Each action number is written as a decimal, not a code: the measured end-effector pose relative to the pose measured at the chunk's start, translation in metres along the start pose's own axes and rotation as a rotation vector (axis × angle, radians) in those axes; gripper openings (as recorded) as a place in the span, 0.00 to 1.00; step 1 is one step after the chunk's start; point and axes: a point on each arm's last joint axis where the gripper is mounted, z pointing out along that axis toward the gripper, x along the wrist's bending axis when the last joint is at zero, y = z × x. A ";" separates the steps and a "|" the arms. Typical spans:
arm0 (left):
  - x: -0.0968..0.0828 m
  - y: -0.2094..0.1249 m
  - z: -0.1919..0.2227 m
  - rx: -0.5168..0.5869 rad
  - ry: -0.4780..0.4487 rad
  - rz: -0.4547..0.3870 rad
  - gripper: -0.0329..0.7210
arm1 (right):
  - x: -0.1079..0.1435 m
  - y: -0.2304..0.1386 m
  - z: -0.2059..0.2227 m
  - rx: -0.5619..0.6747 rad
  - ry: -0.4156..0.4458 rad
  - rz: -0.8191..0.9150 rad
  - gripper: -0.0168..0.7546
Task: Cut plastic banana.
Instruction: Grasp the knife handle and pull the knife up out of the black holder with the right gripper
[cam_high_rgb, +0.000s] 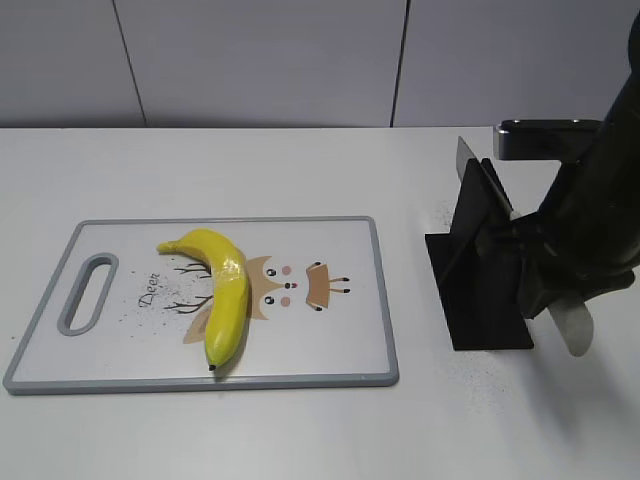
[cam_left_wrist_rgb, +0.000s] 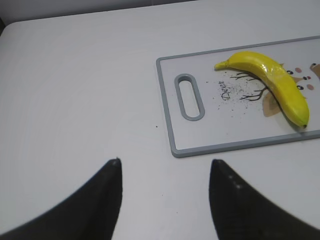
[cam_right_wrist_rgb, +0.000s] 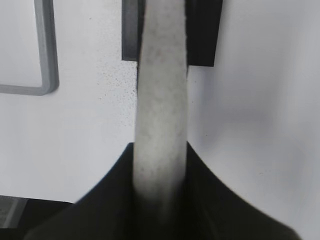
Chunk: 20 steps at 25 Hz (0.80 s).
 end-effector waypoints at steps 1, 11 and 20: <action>0.000 0.000 0.000 0.000 0.000 0.000 0.75 | 0.000 -0.001 -0.004 -0.013 0.005 0.004 0.23; 0.000 0.000 0.000 0.000 0.000 0.000 0.75 | 0.001 -0.008 -0.069 -0.218 0.087 0.034 0.23; 0.003 0.016 -0.002 -0.080 0.016 0.000 0.72 | 0.006 0.006 -0.111 -0.370 0.098 -0.091 0.23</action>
